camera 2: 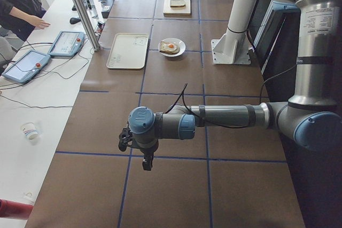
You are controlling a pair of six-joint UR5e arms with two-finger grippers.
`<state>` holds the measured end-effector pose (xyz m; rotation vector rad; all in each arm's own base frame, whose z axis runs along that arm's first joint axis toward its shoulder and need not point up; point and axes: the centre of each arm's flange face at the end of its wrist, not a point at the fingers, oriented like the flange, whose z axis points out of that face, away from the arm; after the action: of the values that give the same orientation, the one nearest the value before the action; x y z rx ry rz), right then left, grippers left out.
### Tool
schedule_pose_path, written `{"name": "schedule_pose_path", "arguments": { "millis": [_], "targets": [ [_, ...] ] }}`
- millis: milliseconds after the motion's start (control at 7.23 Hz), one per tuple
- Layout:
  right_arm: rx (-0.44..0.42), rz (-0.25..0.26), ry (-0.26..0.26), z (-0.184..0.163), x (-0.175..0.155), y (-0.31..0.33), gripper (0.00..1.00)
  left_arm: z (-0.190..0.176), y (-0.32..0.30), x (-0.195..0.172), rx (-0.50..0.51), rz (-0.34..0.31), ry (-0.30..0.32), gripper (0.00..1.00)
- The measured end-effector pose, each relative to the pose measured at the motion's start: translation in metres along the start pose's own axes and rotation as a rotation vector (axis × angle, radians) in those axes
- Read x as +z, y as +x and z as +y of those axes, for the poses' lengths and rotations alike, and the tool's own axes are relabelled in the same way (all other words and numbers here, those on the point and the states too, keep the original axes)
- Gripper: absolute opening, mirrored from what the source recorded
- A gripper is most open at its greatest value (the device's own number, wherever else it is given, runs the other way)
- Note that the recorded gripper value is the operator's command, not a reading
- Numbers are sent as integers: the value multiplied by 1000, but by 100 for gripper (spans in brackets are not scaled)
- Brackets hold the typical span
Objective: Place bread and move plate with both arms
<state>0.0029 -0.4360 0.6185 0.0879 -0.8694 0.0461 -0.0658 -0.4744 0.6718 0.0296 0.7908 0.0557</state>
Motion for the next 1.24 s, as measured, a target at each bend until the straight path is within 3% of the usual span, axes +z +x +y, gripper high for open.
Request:
{"name": "schedule_pose_path", "arguments": {
  "millis": [553, 830, 1106, 1245],
  "targets": [
    [20, -41, -1, 30, 46, -33, 100, 2, -1, 1, 7, 0, 5, 100],
    [48, -14, 9, 37, 77, -65, 98, 7, -3, 4, 15, -1, 12, 100],
    [53, -2, -2, 44, 95, -77, 84, 8, -3, 5, 18, -1, 15, 100],
    [60, 4, -14, 45, 103, -76, 84, 8, -3, 5, 18, -1, 16, 100]
  ]
}}
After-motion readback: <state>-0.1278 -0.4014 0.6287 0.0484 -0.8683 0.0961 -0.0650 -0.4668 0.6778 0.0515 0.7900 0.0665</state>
